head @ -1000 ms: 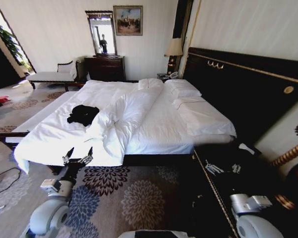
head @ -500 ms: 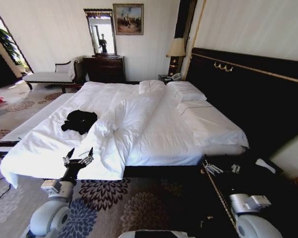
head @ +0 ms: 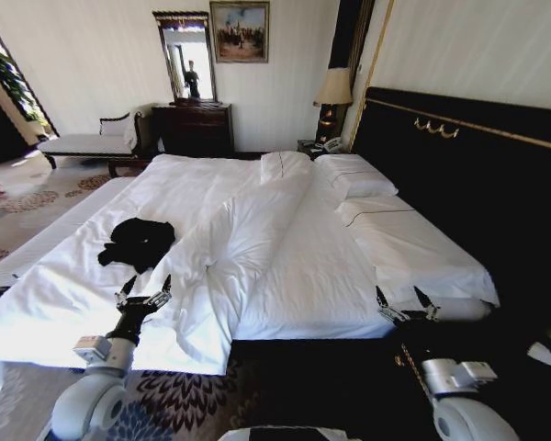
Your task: Fold the clothes on the bed.
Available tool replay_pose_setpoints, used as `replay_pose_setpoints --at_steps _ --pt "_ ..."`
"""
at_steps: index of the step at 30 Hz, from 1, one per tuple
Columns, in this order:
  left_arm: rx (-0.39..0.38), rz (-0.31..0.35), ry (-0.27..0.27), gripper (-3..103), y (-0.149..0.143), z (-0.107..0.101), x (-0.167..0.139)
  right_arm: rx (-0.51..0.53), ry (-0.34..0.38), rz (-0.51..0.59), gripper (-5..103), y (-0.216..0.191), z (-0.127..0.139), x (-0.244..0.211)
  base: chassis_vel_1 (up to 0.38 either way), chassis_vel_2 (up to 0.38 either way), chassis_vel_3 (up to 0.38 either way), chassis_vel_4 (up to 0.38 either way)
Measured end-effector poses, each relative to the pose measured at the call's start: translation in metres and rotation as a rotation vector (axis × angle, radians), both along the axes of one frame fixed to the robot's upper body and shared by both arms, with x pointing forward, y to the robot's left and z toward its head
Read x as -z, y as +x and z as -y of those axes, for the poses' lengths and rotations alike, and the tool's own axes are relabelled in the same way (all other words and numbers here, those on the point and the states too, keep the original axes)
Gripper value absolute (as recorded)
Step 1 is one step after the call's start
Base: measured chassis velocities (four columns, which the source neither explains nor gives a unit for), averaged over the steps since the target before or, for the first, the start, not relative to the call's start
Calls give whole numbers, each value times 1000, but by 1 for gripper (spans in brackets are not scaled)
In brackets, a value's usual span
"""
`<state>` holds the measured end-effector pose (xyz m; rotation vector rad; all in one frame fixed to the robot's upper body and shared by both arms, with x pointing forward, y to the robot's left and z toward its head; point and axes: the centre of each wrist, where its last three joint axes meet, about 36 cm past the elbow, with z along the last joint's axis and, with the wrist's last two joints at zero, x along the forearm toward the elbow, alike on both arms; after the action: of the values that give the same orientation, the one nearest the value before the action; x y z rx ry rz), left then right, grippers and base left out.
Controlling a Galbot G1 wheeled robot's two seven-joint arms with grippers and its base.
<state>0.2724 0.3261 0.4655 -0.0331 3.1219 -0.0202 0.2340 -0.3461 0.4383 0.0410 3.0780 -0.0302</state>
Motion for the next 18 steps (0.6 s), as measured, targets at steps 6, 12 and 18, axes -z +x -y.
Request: replay_pose_setpoints --at_steps 6,12,18 --pt "2 -1 -2 100 1 1 0 -2 -2 0 100 1 1 0 -227 224 226 -229" --pt "-5 -1 -1 100 3 -1 1 38 -48 7 100 4 1 2 -174 180 193 -168" --pt "-11 -1 -1 100 4 -3 -1 32 -49 1 100 3 -1 5 -62 61 48 -67"
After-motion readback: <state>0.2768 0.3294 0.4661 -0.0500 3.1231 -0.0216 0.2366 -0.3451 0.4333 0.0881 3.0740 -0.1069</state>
